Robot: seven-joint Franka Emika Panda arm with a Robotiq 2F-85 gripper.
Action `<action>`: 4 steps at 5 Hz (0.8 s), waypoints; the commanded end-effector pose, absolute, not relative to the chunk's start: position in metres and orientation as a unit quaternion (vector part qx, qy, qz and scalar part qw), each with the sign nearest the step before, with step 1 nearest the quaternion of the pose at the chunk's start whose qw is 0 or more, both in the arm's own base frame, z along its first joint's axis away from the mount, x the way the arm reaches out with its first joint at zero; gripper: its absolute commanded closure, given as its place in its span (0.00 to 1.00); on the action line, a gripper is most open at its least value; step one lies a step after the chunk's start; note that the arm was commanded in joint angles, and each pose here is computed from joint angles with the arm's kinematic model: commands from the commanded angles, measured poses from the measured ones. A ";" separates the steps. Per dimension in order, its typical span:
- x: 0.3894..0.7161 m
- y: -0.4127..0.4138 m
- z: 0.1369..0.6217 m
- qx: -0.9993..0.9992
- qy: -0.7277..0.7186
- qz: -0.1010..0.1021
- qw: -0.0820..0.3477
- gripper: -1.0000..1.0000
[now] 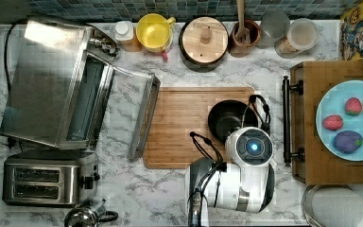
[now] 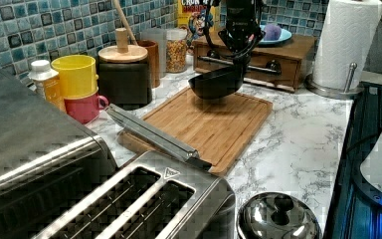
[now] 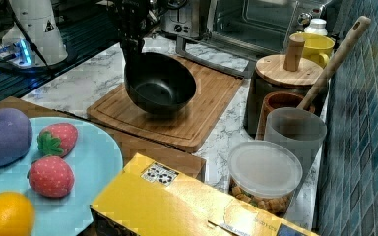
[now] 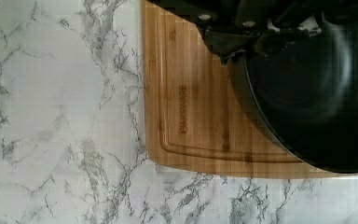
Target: Put the bowl on the board.
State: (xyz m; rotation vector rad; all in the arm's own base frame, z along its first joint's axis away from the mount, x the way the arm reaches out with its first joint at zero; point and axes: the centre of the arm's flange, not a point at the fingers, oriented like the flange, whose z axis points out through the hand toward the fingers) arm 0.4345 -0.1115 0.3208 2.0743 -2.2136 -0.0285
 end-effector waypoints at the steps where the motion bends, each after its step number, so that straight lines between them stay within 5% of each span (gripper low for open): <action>1: 0.500 -0.146 0.368 0.660 -0.750 0.036 0.033 0.50; 4: 0.526 -0.145 0.367 0.681 -0.730 -0.022 0.061 0.50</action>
